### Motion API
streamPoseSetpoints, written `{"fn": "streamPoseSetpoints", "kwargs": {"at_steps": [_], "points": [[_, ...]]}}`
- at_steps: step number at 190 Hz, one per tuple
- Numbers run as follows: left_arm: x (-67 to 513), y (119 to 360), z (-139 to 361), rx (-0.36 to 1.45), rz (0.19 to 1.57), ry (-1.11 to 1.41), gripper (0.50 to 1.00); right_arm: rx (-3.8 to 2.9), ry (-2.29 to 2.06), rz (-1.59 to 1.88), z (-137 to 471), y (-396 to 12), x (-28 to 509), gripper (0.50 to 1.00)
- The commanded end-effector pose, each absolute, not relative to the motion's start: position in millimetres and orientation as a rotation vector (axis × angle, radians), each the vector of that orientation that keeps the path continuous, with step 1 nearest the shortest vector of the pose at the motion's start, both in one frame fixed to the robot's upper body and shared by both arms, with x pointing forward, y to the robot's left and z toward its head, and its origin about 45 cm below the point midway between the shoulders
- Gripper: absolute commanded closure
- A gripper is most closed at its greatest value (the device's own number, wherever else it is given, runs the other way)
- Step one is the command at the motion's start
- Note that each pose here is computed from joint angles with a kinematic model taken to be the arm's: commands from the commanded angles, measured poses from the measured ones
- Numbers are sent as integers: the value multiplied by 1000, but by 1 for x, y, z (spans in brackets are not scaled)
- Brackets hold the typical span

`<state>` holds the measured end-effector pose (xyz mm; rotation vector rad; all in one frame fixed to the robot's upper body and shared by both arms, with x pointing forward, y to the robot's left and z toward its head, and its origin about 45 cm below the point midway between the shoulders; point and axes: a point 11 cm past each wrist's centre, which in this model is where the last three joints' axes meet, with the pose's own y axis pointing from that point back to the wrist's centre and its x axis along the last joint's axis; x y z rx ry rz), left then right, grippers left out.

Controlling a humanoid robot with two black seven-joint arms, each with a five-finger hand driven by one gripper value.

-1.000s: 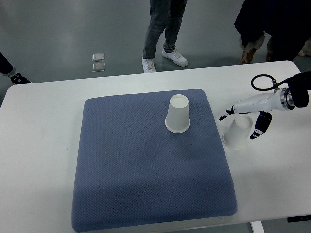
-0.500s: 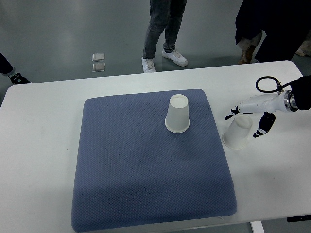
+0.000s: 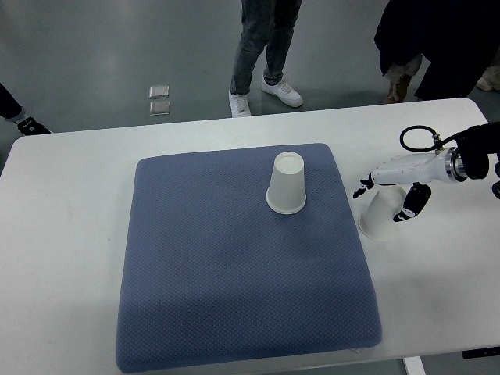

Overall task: Stack paper cups
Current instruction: 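Lower the right hand around the loose cup and close fingers on it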

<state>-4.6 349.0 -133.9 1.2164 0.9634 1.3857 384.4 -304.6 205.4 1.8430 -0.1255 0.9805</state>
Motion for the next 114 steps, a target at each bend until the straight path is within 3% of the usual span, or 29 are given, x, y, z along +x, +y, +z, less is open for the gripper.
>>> {"fn": "streamPoseSetpoints", "kwargs": {"at_steps": [1, 48, 114], "points": [[-5, 349, -134, 1216, 1384, 964, 500, 1840, -125, 981, 205, -305, 385, 664], [-5, 349, -134, 1215, 1386, 965, 500, 1833, -130, 977, 204, -308, 385, 679], [-5, 349, -134, 1217, 1386, 963, 500, 1813, -117, 972, 202, -313, 385, 740]]}}
